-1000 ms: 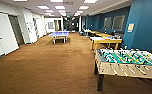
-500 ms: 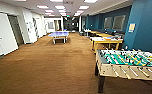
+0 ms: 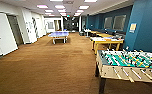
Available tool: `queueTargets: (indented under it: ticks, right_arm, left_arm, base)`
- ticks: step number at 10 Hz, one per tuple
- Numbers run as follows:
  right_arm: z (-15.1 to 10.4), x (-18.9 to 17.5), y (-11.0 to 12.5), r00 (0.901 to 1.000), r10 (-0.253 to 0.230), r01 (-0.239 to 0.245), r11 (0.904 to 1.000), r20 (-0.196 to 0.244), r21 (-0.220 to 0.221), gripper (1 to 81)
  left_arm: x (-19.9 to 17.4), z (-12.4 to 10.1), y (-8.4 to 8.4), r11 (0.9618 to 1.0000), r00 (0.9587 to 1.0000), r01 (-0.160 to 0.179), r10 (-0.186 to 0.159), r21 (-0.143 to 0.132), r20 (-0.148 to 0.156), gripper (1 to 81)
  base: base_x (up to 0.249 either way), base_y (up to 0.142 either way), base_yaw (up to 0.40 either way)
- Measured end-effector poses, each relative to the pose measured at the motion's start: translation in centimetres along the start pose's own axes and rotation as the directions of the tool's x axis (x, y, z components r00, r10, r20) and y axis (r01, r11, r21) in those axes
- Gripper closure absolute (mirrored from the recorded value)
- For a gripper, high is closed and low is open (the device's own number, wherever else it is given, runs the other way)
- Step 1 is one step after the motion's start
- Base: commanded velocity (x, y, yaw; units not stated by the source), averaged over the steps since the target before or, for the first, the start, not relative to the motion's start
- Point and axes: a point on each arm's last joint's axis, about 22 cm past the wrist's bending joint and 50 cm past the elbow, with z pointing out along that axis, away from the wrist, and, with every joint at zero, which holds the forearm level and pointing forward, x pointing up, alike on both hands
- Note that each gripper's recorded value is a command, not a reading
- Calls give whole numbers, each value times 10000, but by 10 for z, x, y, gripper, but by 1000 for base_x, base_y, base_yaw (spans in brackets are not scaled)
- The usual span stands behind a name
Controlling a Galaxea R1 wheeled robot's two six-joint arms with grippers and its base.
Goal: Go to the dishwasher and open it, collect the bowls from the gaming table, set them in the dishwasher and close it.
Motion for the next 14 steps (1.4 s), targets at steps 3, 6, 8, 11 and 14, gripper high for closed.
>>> queueTargets:
  ticks: [3, 6, 8, 11, 14]
  right_arm:
    - [0, 2, 0, 10000, -87, 87, 10000, -18, -2, 10]
    - [1, 5, -3, 9999, -96, 96, 9999, -59, 40, 10]
    - [-1, -6, 5, 9999, -71, 72, 9999, 95, -83, 10]
    - [-1, -2, 5, 10000, -98, 98, 9999, 17, -90, 10]
    - [2, -5, -6, 9999, -100, 100, 9999, 39, 52, 10]
  left_arm:
    - [0, 0, 0, 10000, 10000, 1, -1, 0, 2, 10]
    - [3, 0, -1, 10000, 10000, 2, -2, 7, -22, 10]
    - [-5, 1, 7, 10000, 10000, 27, -26, -90, 44, 10]
    - [-1, 1, 6, 10000, 10000, 14, -14, -80, 4, 10]
    - [-6, -2, -6, 10000, 10000, 14, -15, 90, 58, 10]
  base:
    - [108, 0, 0]
    - [108, 0, 0]
    - [108, 0, 0]
    - [111, 0, 0]
    - [113, 0, 0]
